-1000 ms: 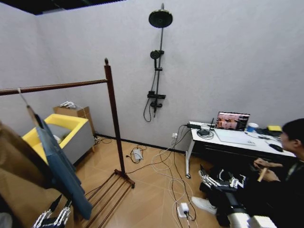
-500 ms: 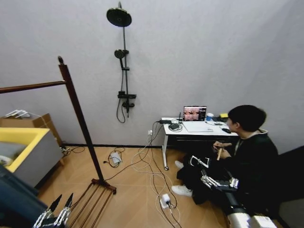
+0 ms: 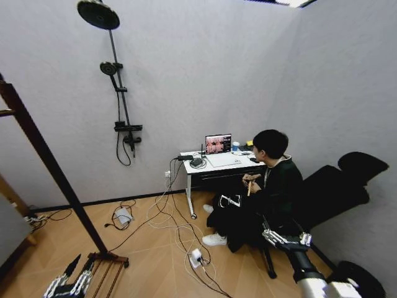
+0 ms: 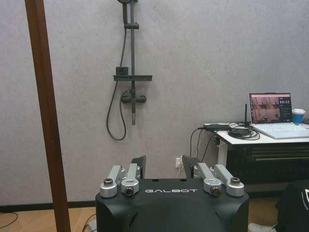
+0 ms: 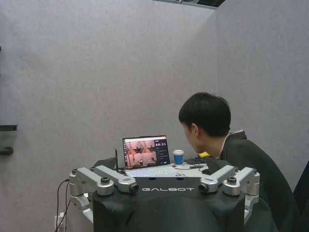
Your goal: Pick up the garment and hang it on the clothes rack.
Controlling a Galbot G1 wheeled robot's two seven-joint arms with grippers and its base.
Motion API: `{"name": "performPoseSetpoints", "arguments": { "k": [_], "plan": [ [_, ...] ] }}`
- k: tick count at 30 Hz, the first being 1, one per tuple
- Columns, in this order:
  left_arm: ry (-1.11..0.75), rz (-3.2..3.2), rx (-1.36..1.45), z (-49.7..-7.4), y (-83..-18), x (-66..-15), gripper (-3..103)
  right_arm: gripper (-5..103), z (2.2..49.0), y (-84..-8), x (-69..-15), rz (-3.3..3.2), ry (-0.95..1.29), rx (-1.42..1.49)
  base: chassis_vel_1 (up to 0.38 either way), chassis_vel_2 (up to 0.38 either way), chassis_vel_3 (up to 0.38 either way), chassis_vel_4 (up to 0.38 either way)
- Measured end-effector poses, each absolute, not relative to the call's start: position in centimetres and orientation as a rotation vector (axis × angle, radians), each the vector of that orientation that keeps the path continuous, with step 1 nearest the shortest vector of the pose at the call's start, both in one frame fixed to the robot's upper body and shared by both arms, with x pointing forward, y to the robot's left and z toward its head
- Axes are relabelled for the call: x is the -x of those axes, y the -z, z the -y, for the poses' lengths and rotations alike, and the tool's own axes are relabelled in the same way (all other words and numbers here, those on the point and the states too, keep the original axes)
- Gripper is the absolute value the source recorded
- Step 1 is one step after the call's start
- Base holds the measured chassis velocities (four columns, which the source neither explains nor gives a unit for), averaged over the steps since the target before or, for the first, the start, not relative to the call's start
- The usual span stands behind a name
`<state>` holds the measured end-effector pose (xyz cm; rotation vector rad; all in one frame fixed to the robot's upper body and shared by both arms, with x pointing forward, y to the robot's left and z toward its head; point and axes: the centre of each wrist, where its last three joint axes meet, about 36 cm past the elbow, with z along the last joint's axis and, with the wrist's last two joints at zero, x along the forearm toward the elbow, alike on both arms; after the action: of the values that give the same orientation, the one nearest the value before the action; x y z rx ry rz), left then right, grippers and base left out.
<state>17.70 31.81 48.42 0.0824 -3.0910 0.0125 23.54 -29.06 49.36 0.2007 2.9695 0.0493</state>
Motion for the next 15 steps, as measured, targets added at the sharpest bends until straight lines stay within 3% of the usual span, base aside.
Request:
{"name": "performPoseSetpoints", "arguments": {
  "k": [15],
  "plan": [
    [-0.012, 3.091, -0.083, -31.81, -48.42, -17.7, 46, 100, 29.06, -49.36, -23.54, -2.97, -0.049, -0.201, 0.0, 0.0, 0.0, 0.0]
  ]
}}
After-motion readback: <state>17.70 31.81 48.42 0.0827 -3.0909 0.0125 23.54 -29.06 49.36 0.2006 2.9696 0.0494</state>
